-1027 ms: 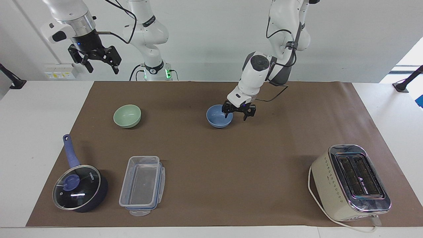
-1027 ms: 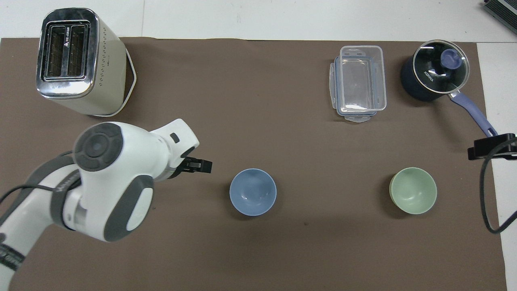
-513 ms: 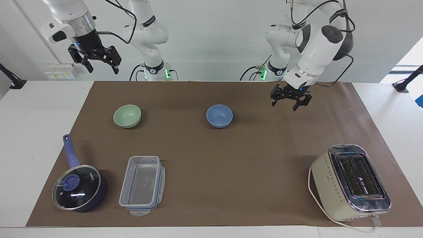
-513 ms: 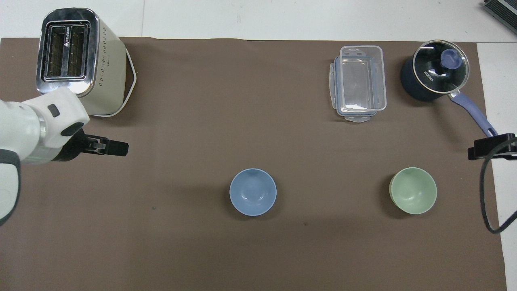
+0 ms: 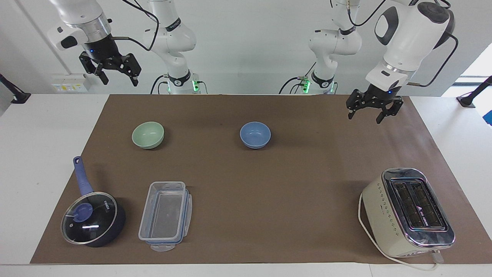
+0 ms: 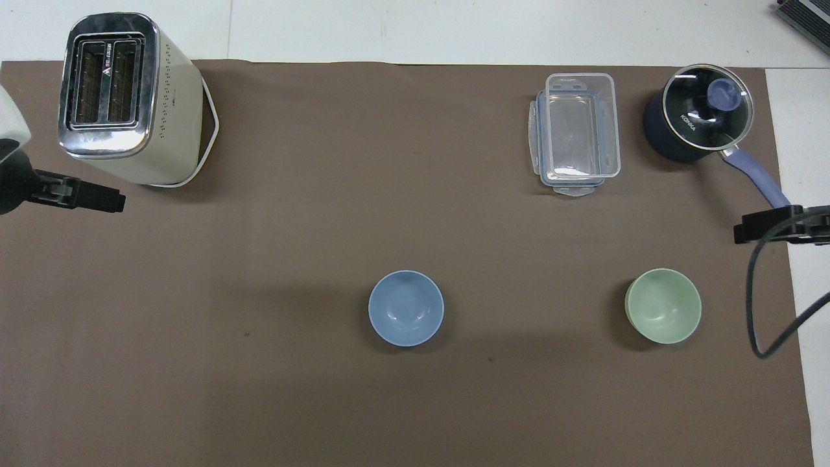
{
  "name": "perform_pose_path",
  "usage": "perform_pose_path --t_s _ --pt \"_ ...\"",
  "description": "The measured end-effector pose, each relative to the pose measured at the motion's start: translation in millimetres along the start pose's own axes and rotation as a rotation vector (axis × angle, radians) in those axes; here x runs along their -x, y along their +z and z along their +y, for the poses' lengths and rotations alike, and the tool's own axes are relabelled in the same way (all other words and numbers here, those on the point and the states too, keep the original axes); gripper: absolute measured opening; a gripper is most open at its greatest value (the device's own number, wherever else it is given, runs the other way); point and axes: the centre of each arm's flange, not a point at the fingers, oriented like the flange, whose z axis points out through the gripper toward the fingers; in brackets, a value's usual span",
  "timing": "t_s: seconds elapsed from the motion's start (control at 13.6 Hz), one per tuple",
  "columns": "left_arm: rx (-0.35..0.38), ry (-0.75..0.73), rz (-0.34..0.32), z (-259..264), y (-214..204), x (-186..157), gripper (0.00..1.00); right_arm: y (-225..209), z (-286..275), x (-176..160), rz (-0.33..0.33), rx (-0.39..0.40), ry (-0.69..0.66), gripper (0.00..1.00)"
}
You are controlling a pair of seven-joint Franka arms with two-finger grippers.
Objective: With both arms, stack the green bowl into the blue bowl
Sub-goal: 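Return the left gripper to rest while the right gripper grasps the green bowl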
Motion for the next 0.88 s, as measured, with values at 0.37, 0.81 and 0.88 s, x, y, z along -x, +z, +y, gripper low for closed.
perform_pose_path --t_s 0.37,0.81,0.88 --pt "0.005 0.006 -0.038 2 -16 -2 1.00 101 41 -7 -0.074 -0.009 -0.073 1.00" --pt "0.012 -0.014 -0.070 -6 -29 11 1.00 204 85 16 -0.135 -0.037 -0.179 1.00" --pt "0.014 -0.013 -0.075 -6 -29 12 1.00 219 89 22 -0.138 -0.040 -0.192 1.00"
